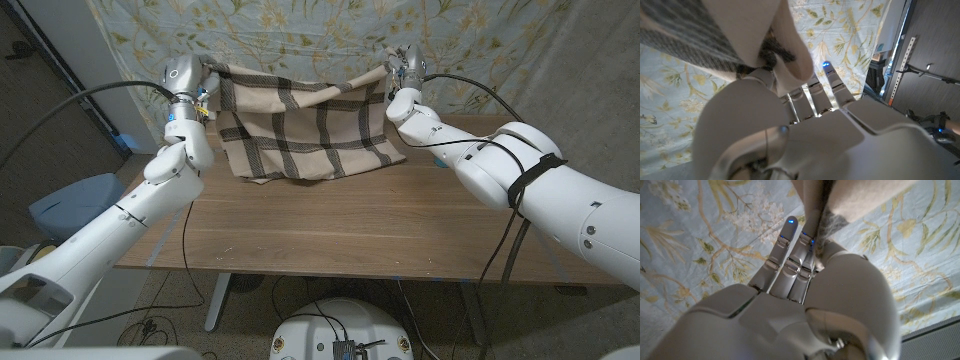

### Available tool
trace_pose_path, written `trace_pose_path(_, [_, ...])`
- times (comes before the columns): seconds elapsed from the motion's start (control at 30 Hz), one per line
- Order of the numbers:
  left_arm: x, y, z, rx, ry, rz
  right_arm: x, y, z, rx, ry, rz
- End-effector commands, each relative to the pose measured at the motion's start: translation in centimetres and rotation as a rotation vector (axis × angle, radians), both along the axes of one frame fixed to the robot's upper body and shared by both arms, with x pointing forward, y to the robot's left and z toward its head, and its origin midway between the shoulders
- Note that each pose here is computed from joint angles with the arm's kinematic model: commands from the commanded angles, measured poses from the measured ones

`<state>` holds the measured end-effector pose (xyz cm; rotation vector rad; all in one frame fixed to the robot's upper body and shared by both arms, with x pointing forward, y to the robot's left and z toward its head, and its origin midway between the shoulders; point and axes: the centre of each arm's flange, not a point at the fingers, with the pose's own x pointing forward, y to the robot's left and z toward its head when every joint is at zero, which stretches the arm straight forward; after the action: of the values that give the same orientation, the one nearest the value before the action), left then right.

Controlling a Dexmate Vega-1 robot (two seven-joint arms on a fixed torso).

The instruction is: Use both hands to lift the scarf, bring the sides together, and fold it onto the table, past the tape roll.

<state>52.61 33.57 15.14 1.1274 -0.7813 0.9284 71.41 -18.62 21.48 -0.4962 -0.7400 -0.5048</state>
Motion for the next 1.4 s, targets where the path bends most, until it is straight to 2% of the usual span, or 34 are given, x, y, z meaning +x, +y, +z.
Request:
trace_pose_path(0.03, [1.8, -0.4, -0.1, 0.08, 0.004, 0.242, 1.6, 1.2, 1.3, -0.097, 0.238, 0.078])
trace_pose_path(0.13, [2.3, -0.8, -0.4, 0.101, -0.005, 0.343, 1.9, 1.4, 1.5, -0.125, 0.298, 0.114])
trace_pose_path(0.17, [2.4, -1.0, -0.5, 0.107, -0.009, 0.393, 1.9, 1.5, 1.7, -0.131, 0.316, 0.123])
trace_pose_path(0.2, [2.8, -1.4, -0.8, 0.123, -0.028, 0.481, 2.1, 1.5, 1.8, -0.155, 0.352, 0.136])
trace_pose_path(0.23, [3.0, -1.6, -0.9, 0.119, -0.027, 0.53, 2.1, 1.5, 1.9, -0.165, 0.367, 0.138])
trace_pose_path(0.27, [3.0, -1.6, -0.9, 0.118, -0.025, 0.534, 2.1, 1.5, 1.9, -0.165, 0.367, 0.138])
trace_pose_path(0.3, [3.3, -1.8, -1.2, 0.108, -0.042, 0.591, 2.2, 1.4, 1.9, -0.172, 0.388, 0.144])
trace_pose_path(0.33, [3.5, -2.0, -1.3, 0.102, -0.053, 0.627, 2.2, 1.4, 1.9, -0.168, 0.394, 0.15])
trace_pose_path(0.37, [3.5, -2.0, -1.3, 0.101, -0.054, 0.63, 2.2, 1.4, 1.9, -0.167, 0.394, 0.151])
trace_pose_path(0.4, [3.9, -2.2, -1.4, 0.098, -0.049, 0.698, 2.3, 1.2, 1.9, -0.16, 0.409, 0.163])
trace_pose_path(0.53, [4.7, -2.3, -1.7, 0.085, -0.066, 0.795, 2.4, 0.8, 1.8, -0.125, 0.424, 0.2])
trace_pose_path(0.6, [5.1, -2.5, -2.0, 0.092, -0.062, 0.846, 2.4, 0.5, 1.8, -0.125, 0.413, 0.189])
trace_pose_path(0.67, [5.4, -2.5, -2.1, 0.093, -0.043, 0.862, 2.3, 0.3, 1.7, -0.118, 0.384, 0.166])
trace_pose_path(0.8, [5.5, -2.6, -2.5, 0.087, -0.001, 0.794, 2.1, 0.0, 1.4, -0.126, 0.32, 0.11])
trace_pose_path(0.87, [5.3, -2.5, -2.6, 0.051, 0.03, 0.71, 2.2, -0.1, 1.2, -0.137, 0.31, 0.094])
trace_pose_path(1.0, [4.8, -2.1, -2.9, -0.036, 0.099, 0.519, 1.8, -0.3, 0.1, -0.166, 0.207, 0.044])
trace_pose_path(1.13, [4.5, -1.9, -3.2, -0.083, 0.181, 0.38, 1.4, -0.5, -1.0, -0.243, 0.12, 0.008])
trace_pose_path(1.2, [4.4, -1.7, -3.4, -0.104, 0.225, 0.318, 1.2, -0.5, -1.6, -0.296, 0.116, 0.009])
trace_pose_path(1.4, [4.3, -1.5, -3.6, -0.133, 0.367, 0.177, 0.7, -0.4, -3.1, -0.392, 0.169, 0.004])
